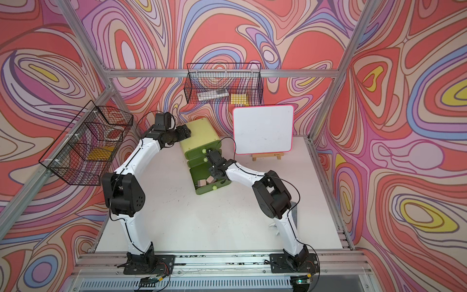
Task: Place the plugs into the drawer by color
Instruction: Place the plug in the drawer.
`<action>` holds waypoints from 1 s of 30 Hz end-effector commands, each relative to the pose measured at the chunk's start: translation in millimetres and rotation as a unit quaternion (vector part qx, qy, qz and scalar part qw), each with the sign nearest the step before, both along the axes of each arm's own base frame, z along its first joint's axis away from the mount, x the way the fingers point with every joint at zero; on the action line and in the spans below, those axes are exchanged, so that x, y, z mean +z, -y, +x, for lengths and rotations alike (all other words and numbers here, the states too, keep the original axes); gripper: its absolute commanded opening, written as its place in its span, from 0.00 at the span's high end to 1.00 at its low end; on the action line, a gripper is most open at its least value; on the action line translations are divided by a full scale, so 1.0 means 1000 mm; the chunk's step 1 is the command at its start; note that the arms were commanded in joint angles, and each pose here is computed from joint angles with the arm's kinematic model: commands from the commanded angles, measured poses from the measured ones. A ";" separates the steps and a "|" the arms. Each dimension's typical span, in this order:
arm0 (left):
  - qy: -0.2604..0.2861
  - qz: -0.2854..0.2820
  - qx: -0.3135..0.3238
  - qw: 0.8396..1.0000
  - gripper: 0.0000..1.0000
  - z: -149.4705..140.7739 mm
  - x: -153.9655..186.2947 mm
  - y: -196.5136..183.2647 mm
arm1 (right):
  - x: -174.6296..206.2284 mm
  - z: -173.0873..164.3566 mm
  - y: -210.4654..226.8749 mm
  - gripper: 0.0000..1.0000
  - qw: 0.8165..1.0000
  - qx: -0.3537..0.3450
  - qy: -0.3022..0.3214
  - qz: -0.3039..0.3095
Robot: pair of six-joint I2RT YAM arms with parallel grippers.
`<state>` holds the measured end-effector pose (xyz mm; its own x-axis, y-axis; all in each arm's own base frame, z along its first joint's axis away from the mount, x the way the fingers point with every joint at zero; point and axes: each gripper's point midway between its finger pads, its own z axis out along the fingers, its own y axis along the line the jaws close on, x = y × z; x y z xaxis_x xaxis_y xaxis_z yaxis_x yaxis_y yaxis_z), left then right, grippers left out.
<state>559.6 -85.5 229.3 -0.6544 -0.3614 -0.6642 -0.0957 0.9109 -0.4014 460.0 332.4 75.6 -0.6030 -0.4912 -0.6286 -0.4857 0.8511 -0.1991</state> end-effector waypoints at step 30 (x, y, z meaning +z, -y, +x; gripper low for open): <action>-0.156 0.048 -0.032 0.986 0.16 -0.046 -0.087 0.004 | 0.029 -0.156 -0.027 0.83 0.977 0.031 0.086 0.192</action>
<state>559.7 -85.0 229.4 -0.6533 -0.3466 -0.6731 -0.0911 0.9186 -0.3846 301.6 356.5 113.3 -0.4749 -0.2972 -0.8283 -0.5740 0.8181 0.0355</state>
